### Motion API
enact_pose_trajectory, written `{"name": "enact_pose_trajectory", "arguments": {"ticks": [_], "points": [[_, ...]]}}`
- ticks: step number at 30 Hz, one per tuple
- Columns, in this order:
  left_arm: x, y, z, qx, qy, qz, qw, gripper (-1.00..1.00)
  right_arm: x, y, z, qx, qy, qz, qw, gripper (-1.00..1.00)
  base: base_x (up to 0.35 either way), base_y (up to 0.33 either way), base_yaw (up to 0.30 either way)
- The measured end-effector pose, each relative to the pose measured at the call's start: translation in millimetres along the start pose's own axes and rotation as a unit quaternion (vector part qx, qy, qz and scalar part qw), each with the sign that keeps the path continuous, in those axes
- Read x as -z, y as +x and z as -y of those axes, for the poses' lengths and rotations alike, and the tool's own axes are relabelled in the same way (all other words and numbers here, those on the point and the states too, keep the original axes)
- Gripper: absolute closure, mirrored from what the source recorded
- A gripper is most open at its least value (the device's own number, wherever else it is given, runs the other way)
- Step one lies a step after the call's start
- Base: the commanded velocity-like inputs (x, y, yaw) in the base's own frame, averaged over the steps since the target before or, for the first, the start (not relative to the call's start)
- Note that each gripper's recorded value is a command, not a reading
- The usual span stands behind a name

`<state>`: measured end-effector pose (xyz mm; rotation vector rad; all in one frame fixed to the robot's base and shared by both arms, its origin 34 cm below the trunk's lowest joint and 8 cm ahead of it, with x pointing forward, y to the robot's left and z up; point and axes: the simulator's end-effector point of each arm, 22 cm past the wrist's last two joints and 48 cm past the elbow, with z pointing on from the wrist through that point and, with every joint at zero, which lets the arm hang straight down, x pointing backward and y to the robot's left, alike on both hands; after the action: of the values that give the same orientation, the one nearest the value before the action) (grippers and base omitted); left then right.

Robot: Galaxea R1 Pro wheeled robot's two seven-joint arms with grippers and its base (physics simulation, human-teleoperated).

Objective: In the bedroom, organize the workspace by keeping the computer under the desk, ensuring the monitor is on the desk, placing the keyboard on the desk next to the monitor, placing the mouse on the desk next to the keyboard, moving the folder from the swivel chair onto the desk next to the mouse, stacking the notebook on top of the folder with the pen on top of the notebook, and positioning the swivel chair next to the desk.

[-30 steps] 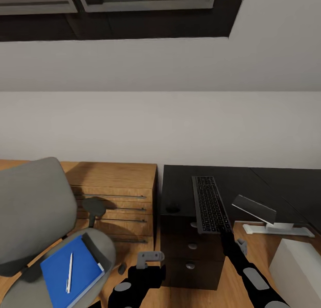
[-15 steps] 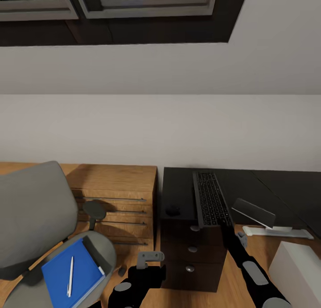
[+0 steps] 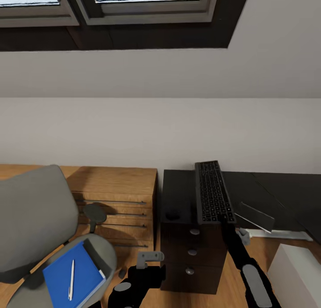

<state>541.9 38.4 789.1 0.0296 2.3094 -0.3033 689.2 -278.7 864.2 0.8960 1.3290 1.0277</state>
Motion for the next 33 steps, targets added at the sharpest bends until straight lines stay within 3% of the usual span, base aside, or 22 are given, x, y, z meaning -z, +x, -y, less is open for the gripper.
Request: {"name": "enact_pose_trajectory", "arguments": {"ticks": [5,7,10,12,16,33], "points": [[5.4,-6,2,0.0,0.0,0.0,1.0,-1.0,22.5,-16,-24,0.016,0.013,0.026,0.9995,1.0,0.0,0.0,0.0],[7.5,-9,2,0.0,0.0,0.0,1.0,-1.0,41.0,-27,-39,0.02,0.018,0.045,0.9986,1.0,0.0,0.0,0.0],[10.5,-13,3,0.0,0.0,0.0,1.0,-1.0,54.6,-35,-54,0.027,0.015,0.055,0.998,1.0,0.0,0.0,0.0],[12.5,-15,4,0.001,0.0,-0.001,1.0,-1.0,61.3,-30,-58,0.028,0.017,0.04,0.9986,1.0,0.0,0.0,0.0],[16.5,-19,5,0.001,-0.001,-0.001,1.0,-1.0,63.0,-25,-66,0.024,0.011,0.021,0.9994,1.0,0.0,0.0,0.0],[34.0,-38,10,0.003,-0.002,-0.002,1.0,-1.0,62.3,-31,-94,0.022,0.003,0.016,0.9996,1.0,0.0,0.0,0.0]]}}
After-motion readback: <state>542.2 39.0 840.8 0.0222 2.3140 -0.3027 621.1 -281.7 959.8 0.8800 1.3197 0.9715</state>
